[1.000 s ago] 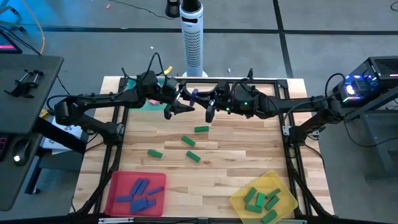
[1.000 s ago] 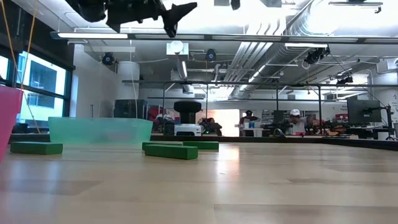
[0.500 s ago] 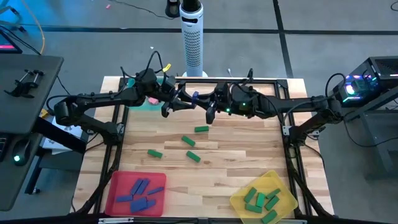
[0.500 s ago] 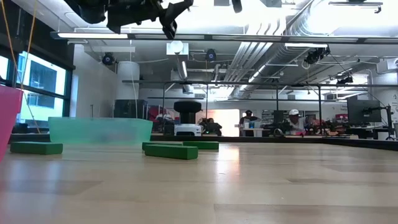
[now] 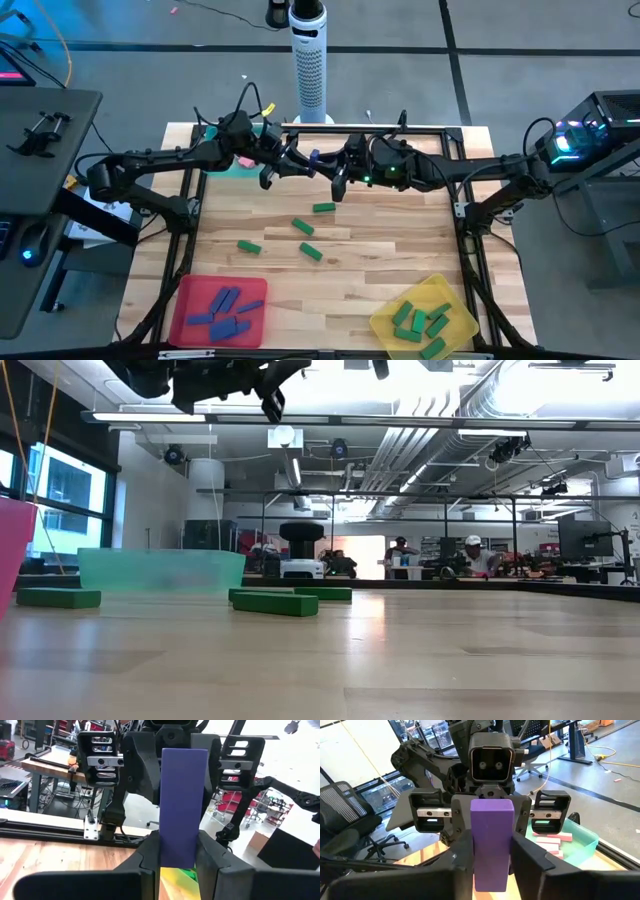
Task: Sort blocks
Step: Put the blue block into the red bin
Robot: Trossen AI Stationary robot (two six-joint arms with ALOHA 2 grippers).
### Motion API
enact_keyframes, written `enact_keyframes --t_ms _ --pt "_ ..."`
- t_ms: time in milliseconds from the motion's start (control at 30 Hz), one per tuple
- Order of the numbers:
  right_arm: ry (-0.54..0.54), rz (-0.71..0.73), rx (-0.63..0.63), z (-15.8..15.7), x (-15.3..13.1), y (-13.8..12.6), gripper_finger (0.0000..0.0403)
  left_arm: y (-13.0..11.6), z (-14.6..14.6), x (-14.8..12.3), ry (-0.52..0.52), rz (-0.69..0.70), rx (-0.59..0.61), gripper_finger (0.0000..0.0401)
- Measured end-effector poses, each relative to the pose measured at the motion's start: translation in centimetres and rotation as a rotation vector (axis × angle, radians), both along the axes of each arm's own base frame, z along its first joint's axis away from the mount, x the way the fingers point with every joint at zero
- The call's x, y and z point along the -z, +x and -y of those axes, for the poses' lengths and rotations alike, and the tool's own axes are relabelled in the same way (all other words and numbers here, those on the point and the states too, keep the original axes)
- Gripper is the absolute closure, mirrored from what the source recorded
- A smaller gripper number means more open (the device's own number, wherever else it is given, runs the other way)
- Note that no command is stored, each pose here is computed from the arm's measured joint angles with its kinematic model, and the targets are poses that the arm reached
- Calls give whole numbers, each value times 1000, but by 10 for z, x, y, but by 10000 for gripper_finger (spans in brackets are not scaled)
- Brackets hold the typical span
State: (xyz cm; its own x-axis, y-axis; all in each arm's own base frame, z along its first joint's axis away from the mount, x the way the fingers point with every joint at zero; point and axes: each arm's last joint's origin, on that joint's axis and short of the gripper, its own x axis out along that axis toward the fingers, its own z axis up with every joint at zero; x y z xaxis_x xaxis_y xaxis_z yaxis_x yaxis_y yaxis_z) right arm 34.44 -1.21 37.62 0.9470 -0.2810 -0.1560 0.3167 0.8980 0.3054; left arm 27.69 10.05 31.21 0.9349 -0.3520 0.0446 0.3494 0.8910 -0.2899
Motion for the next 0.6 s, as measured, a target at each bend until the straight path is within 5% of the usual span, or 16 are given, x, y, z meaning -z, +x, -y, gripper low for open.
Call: enact_keyframes --t_ms 300,500,600 --pt "-31 43 -14 0 -11 -6 220 -15 7 -15 34 21 -12 346" --pt "-93 51 -74 -2 -36 -40 207 -37 14 -20 102 -69 -103 346" --pt "-24 -68 -233 -12 -33 -59 207 -52 19 -24 146 -113 -162 346"
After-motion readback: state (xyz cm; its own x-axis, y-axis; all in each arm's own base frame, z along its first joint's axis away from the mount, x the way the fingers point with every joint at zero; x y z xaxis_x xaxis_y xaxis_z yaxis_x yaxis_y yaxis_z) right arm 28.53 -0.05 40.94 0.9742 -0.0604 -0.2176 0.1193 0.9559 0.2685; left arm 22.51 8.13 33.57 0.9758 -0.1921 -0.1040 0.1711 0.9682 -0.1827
